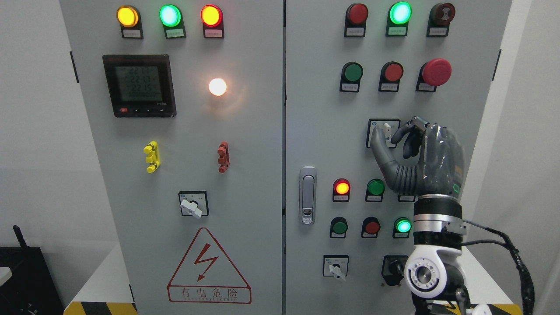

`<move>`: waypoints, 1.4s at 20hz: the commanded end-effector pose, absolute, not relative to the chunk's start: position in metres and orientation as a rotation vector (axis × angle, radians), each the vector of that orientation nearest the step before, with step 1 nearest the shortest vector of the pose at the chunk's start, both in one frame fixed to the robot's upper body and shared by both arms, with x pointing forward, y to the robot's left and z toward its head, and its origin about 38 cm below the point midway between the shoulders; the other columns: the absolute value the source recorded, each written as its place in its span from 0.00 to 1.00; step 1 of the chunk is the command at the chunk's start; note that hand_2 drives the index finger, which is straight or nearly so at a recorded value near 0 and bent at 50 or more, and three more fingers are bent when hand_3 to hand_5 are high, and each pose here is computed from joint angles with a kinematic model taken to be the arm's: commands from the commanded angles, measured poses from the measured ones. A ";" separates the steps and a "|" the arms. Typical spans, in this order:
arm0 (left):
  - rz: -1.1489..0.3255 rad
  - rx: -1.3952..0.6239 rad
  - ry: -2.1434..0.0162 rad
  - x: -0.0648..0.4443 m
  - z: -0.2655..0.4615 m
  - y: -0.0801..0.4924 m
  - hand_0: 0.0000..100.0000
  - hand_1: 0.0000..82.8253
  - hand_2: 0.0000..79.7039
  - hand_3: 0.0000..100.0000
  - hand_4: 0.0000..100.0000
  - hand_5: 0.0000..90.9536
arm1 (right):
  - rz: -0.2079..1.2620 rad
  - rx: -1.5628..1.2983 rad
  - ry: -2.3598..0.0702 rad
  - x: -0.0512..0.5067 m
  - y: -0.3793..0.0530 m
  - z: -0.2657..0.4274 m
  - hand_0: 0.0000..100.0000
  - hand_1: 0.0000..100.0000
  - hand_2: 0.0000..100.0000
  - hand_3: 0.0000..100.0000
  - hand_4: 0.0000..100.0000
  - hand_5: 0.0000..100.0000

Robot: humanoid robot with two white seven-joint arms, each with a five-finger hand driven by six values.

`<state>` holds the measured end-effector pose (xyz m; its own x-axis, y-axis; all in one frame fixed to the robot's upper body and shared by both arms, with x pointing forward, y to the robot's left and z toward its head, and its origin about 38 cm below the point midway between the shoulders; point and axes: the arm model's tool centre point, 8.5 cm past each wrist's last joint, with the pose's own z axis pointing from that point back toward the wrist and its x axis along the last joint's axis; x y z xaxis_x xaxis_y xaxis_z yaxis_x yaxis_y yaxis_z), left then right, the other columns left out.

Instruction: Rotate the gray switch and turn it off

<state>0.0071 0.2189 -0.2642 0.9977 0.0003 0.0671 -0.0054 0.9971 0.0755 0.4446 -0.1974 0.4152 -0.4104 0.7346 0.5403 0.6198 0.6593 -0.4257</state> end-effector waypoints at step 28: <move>0.030 0.076 -0.102 0.022 -0.264 0.219 0.12 0.47 0.00 0.00 0.00 0.00 | 0.544 -1.249 -2.467 0.363 -0.237 0.371 0.34 0.21 0.17 0.11 0.00 0.00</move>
